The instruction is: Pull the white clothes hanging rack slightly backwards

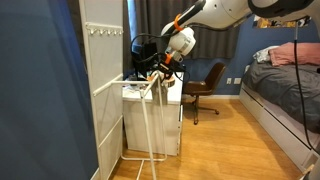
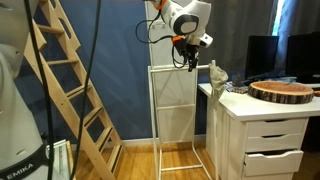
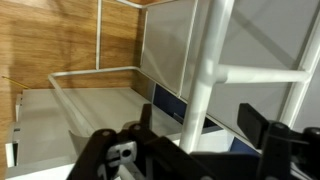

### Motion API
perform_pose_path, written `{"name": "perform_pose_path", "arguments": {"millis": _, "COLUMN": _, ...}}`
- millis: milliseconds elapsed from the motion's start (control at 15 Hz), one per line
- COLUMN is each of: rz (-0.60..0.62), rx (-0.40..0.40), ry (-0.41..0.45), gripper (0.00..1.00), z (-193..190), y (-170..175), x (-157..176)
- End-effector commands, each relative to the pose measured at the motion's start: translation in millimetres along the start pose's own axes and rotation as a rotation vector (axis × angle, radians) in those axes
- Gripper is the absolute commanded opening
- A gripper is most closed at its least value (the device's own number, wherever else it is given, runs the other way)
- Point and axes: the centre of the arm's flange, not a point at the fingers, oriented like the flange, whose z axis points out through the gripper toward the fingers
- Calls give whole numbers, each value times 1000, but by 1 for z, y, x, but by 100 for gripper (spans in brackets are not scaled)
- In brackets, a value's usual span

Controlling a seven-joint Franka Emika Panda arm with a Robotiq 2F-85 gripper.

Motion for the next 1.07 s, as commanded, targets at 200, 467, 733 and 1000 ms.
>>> {"name": "perform_pose_path", "arguments": {"millis": 200, "rz": 39, "rx": 32, "ry": 5, "gripper": 75, "z": 14, "y": -8, "x": 15}}
{"name": "perform_pose_path", "arguments": {"millis": 467, "rz": 43, "rx": 29, "ry": 3, "gripper": 54, "z": 20, "y": -10, "x": 18}}
{"name": "perform_pose_path", "arguments": {"millis": 733, "rz": 47, "rx": 33, "ry": 3, "gripper": 18, "z": 23, "y": -11, "x": 20}}
{"name": "perform_pose_path", "arguments": {"millis": 1000, "rz": 72, "rx": 28, "ry": -3, "gripper": 7, "z": 19, "y": -8, "x": 14}}
